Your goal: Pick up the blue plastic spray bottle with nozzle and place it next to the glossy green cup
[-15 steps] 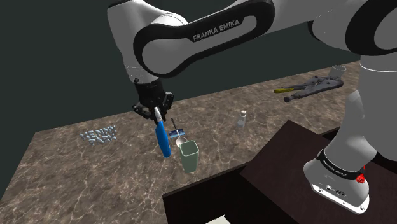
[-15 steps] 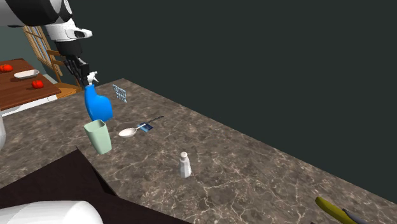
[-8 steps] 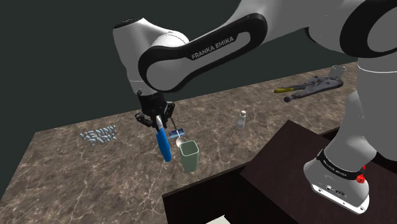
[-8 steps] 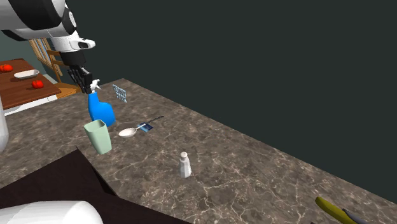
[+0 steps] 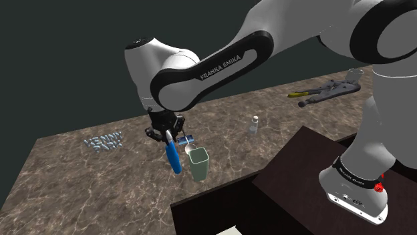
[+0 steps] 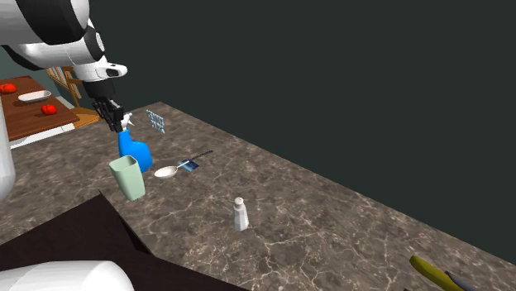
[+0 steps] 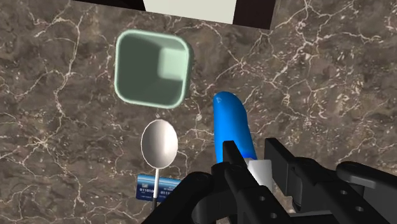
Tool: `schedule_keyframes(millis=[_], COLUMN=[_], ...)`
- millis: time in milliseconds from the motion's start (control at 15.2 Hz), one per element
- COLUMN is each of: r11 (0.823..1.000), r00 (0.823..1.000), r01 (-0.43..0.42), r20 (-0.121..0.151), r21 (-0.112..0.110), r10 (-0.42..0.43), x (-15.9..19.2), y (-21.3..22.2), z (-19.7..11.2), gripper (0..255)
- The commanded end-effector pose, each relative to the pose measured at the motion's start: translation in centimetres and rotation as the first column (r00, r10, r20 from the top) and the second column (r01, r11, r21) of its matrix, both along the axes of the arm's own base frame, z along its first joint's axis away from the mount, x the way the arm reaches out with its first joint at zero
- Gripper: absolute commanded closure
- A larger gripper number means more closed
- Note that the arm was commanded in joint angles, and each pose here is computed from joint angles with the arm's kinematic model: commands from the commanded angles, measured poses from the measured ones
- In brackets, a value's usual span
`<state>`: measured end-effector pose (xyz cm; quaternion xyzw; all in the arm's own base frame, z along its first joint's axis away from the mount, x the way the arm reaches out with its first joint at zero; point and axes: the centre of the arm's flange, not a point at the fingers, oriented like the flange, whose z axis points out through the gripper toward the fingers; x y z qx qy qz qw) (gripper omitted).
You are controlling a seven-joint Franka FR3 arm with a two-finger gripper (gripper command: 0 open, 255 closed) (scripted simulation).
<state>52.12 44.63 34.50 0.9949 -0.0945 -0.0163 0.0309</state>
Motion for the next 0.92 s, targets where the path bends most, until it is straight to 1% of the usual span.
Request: schedule_keyframes(millis=[0,330,396,726,858], r11=[1.000,1.000,1.000,1.000,1.000], r00=[1.000,1.000,1.000,1.000,1.000], r01=[0.000,0.000,0.000,0.000,0.000], r20=[0.001,0.001,0.001,0.001,0.001], r21=[0.001,0.001,0.001,0.001,0.001], r10=[0.000,0.000,0.000,0.000,0.000], x=[0.1,0.1,0.1,0.1,0.2], y=[-0.1,-0.1,-0.1,-0.1,0.1], z=[-0.2,-0.2,-0.2,-0.2,2.4], gripper=[255,255,0,0,0])
